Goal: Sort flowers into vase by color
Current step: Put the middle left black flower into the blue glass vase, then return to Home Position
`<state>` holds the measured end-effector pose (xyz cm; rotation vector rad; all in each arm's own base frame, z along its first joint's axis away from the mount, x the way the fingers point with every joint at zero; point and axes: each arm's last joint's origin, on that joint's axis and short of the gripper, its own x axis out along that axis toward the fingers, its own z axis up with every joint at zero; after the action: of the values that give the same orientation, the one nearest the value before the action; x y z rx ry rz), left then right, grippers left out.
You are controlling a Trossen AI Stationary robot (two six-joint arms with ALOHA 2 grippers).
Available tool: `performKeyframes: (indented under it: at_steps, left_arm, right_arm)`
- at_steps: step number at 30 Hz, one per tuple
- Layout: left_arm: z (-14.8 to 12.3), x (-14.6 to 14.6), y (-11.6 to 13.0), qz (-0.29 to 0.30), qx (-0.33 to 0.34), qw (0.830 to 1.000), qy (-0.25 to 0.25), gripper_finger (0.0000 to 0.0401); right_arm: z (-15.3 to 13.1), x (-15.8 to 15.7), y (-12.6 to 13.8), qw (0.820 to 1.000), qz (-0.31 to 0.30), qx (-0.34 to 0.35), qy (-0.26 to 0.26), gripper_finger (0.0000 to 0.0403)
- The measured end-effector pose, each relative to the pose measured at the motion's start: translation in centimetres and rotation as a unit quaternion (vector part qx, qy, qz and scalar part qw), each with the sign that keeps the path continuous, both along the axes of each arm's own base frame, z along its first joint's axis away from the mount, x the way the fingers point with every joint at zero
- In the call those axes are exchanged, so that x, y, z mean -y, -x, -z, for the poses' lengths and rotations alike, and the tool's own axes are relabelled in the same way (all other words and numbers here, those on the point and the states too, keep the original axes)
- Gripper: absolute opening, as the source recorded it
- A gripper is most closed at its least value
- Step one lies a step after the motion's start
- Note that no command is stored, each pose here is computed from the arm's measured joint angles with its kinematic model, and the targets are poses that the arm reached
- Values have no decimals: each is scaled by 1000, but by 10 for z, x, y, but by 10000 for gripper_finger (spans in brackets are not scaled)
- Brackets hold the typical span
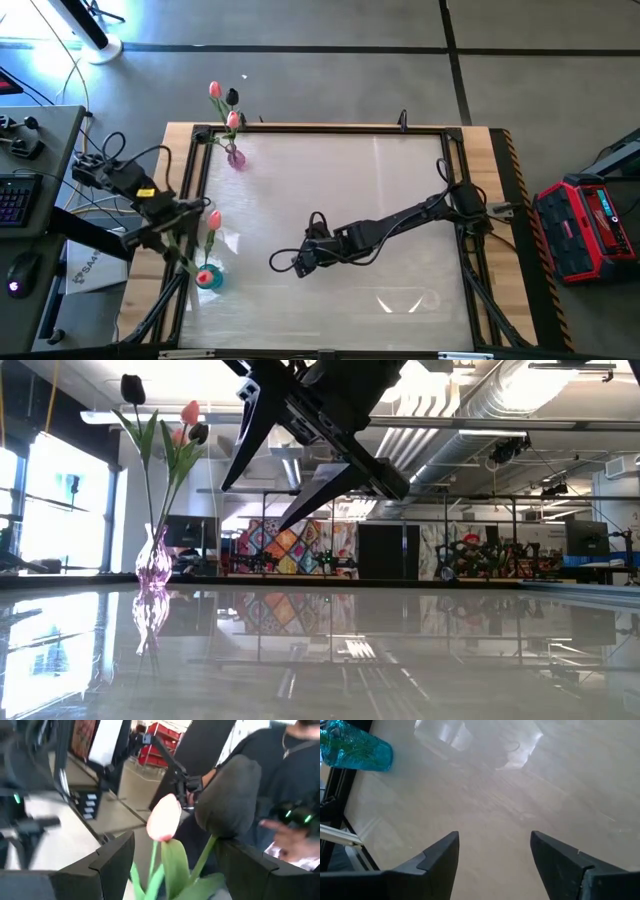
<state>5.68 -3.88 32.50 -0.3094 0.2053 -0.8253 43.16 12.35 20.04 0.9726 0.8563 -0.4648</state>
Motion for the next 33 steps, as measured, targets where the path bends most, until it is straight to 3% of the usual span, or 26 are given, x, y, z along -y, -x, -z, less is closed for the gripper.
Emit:
performKeyframes:
  at_steps: [5, 11, 17, 22, 28, 33]
  left_arm:
    - [-5, -3, 6, -2, 41, 998, -56, 257]
    - [17, -1, 3, 22, -90, 989, -116, 257]
    - [16, 4, -6, 43, -129, 984, -114, 257]
    - [-4, 5, -7, 45, -108, 985, -128, 257]
    - [-36, -3, 1, -11, -71, 981, -182, 257]
    - [-59, -13, 7, -124, -41, 972, -197, 250]
  right_arm:
    - [0, 0, 0, 1000, -11, 0, 7, 235]
    - [1, 0, 1, 1000, -29, -9, 7, 235]
    - [3, 8, 2, 999, -44, -28, 7, 235]
    - [3, 16, 0, 998, -54, -32, 11, 235]
    - [1, 24, -3, 998, -54, -24, 8, 231]
    - [-32, 26, -9, 994, -79, 53, 53, 205]
